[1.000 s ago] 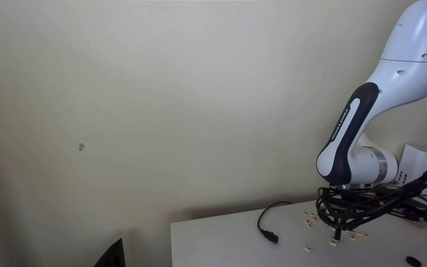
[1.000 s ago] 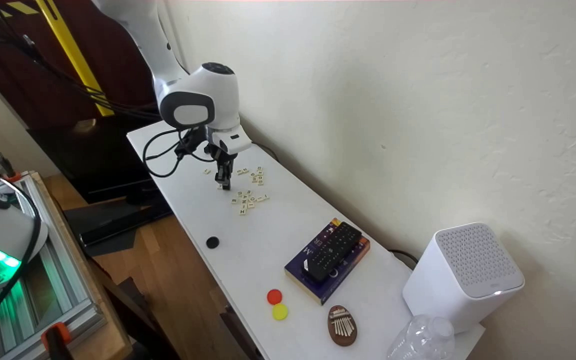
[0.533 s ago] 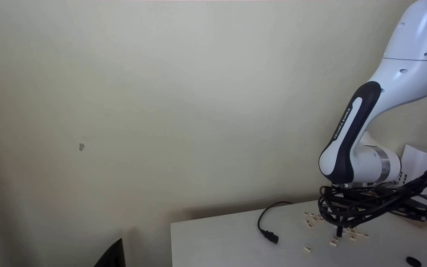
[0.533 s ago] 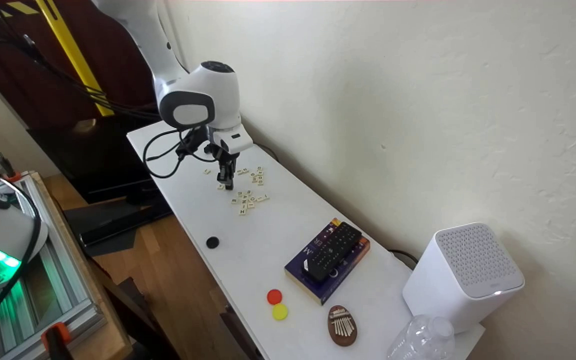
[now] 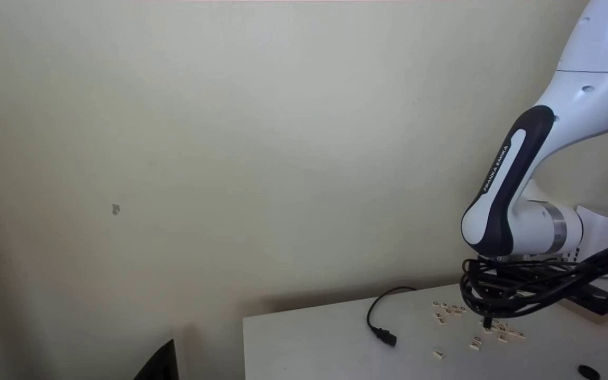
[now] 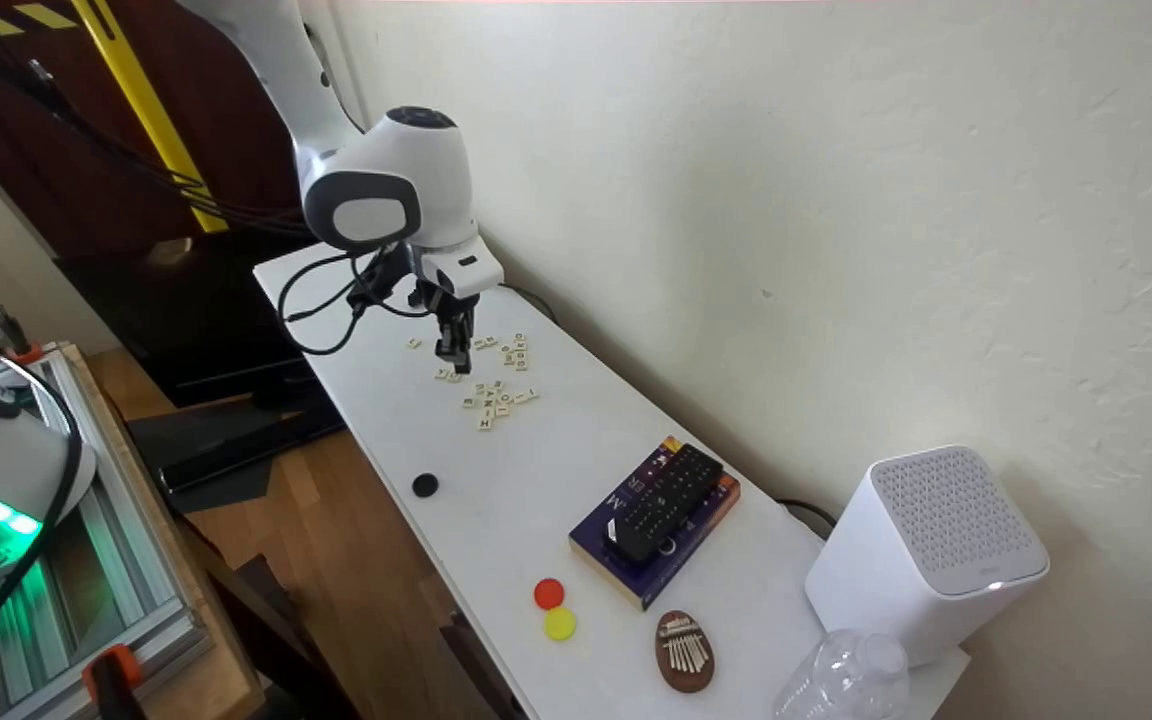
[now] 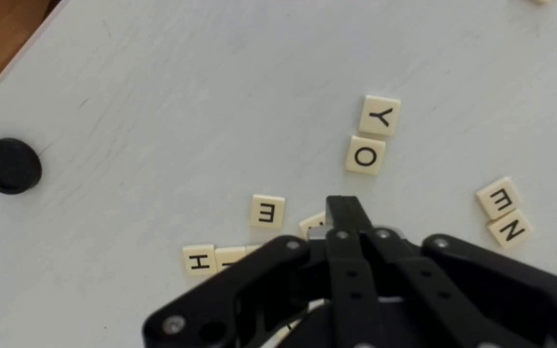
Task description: Arrange some of the tiles neatly to the left
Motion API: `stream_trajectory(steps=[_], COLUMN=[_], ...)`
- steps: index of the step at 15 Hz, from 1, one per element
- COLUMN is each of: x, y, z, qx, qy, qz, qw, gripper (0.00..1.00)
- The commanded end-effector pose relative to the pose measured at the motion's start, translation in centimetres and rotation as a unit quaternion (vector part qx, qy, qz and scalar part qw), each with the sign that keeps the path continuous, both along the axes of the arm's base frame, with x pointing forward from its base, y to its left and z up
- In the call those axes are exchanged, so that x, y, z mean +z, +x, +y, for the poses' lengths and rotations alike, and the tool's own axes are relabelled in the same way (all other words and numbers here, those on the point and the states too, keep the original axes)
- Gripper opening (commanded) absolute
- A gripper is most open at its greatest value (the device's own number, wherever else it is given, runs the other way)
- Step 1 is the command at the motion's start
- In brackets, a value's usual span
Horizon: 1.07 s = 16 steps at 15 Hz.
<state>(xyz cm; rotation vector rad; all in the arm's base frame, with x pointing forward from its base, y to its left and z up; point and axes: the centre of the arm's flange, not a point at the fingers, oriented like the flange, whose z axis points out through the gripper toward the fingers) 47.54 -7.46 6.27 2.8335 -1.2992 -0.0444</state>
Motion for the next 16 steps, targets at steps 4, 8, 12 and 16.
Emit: stream_trajectory(steps=[4, 8, 12, 16], x=[0.4, 0.3, -0.6, -1.0], y=[-1.0, -1.0, -1.2, -1.8], z=[-0.7, -0.5, -0.2, -0.2], qx=[0.120, 0.193, 0.252, 0.293], qy=[-0.076, -0.098, -0.069, -0.051], qz=[-0.029, -0.058, -0.082, -0.079], qw=[0.9894, 0.9746, 0.9617, 0.9517], gripper=[0.00, 0.00, 0.00, 0.00])
